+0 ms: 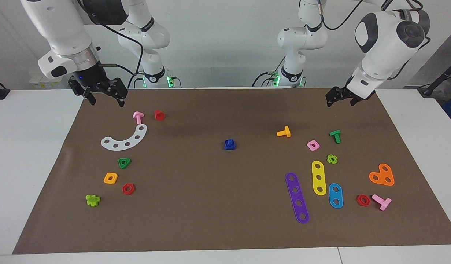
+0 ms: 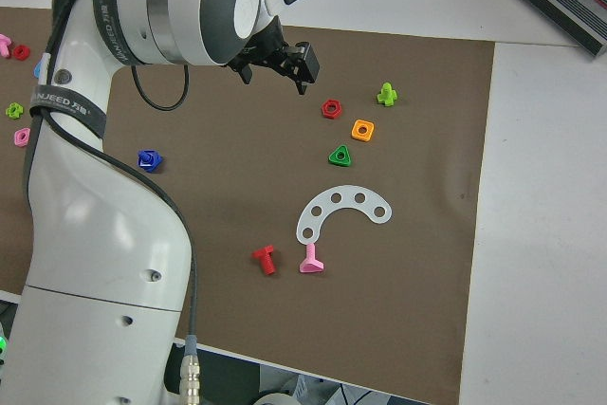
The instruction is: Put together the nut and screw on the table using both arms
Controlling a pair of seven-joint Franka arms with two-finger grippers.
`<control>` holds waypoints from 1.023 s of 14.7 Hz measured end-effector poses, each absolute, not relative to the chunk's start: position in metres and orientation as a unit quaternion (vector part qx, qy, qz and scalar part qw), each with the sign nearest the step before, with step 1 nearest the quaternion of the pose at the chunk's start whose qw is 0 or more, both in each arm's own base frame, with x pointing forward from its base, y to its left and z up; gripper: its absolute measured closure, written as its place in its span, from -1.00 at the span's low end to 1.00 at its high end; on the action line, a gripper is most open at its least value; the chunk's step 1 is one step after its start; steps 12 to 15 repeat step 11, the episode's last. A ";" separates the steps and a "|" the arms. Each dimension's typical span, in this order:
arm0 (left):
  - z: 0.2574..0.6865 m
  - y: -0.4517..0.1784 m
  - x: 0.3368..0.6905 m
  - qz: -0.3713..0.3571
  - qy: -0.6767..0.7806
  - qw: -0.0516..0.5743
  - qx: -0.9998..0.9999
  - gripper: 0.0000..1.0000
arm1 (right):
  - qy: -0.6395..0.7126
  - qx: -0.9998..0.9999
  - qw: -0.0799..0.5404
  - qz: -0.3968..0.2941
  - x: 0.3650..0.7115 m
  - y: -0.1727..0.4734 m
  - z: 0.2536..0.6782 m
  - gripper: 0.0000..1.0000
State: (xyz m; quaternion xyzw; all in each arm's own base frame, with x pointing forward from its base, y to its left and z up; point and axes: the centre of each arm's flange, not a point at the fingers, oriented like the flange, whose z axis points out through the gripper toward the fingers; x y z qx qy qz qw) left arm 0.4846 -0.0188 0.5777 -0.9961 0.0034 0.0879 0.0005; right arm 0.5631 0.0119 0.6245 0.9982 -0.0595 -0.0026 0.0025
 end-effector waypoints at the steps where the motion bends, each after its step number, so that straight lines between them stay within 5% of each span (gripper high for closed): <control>1: 0.583 -0.019 0.485 0.081 0.004 0.000 -0.997 -1.00 | -0.059 0.998 0.002 -0.003 0.563 0.012 0.624 -1.00; 7: 0.608 -0.021 0.505 -0.011 0.004 -0.003 -1.000 -1.00 | -0.059 0.998 0.002 -0.003 0.563 0.012 0.624 -1.00; 15: 0.608 -0.021 0.508 -0.017 0.004 -0.003 -1.000 -1.00 | -0.059 0.998 0.002 -0.003 0.563 0.012 0.624 -1.00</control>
